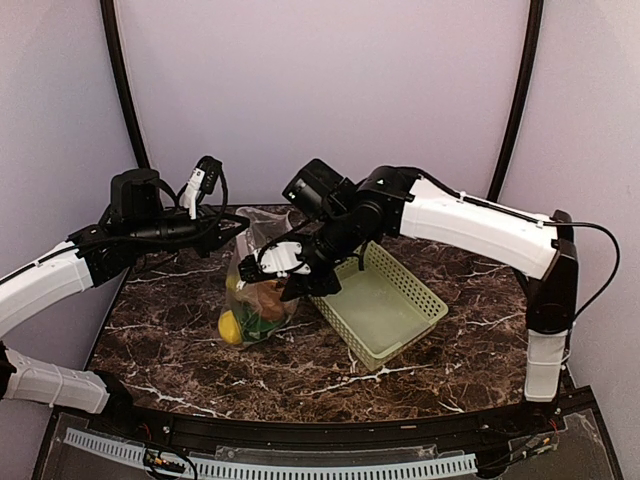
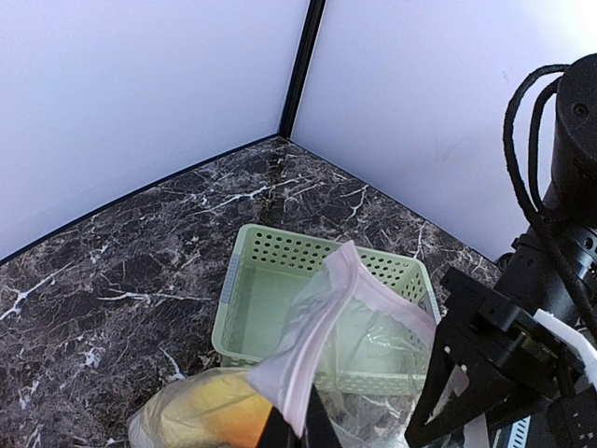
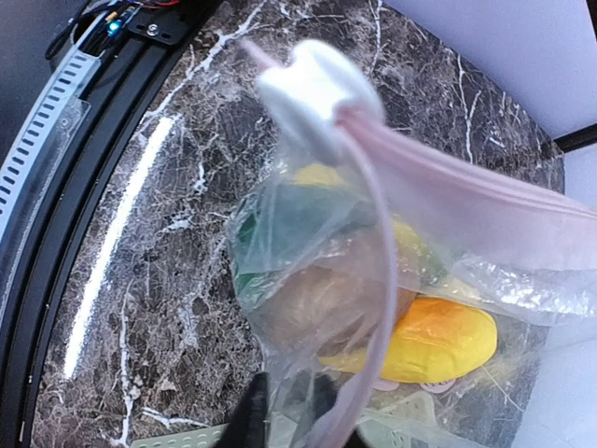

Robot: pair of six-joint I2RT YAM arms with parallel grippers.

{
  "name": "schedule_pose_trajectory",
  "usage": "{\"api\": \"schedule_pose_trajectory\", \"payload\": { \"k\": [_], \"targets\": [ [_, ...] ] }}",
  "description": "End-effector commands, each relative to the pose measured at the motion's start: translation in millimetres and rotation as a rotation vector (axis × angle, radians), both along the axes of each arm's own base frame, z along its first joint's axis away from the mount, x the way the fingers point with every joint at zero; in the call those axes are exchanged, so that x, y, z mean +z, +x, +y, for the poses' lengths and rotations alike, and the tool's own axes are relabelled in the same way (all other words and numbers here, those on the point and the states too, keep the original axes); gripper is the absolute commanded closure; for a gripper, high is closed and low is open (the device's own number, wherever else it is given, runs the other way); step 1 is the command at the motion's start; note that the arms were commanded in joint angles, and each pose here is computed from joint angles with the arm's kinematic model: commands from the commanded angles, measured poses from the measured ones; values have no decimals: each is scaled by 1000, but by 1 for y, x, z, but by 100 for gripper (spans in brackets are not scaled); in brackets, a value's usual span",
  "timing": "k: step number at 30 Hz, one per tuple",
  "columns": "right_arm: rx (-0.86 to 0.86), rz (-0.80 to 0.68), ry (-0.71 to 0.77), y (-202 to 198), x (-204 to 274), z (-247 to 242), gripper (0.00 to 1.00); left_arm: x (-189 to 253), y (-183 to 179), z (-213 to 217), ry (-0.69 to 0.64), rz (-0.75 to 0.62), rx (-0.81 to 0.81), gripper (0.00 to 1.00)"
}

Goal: Place the food in the zip-top bag and seal the zipper
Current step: Pass from the left arm to the right, then pass from the right arm to the left

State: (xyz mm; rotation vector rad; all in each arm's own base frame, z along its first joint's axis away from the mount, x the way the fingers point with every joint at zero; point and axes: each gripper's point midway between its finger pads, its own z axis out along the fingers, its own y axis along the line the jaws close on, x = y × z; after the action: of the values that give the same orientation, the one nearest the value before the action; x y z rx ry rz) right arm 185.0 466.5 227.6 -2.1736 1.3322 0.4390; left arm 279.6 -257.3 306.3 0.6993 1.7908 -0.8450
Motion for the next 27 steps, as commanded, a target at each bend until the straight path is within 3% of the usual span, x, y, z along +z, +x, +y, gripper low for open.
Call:
{"api": "schedule_pose_trajectory", "payload": {
  "k": [1,2,3,5,8,10,13,19,27],
  "targets": [
    [-70,-84,83,17,30,13,100,10,-3,2,-9,-43,-11,93],
    [-82,-96,103,20,37,14,100,9,-2,2,-3,-47,-6,86],
    [-92,-104,125,21,45,14,100,12,-3,3,3,-66,-4,69],
    [-107,-103,176,21,61,14,100,21,-3,10,13,-96,24,52],
    [-112,-67,230,15,81,13,100,50,-18,21,-12,-180,70,34],
    [-114,-45,243,11,85,13,100,71,-39,27,-37,-256,77,28],
    [-126,-21,253,10,87,12,100,85,-70,39,-69,-307,74,27],
    [-158,20,263,12,86,17,100,59,-102,55,-74,-267,46,32],
    [-211,16,282,22,91,20,100,20,-119,39,-31,-150,-87,43]
  ]
}}
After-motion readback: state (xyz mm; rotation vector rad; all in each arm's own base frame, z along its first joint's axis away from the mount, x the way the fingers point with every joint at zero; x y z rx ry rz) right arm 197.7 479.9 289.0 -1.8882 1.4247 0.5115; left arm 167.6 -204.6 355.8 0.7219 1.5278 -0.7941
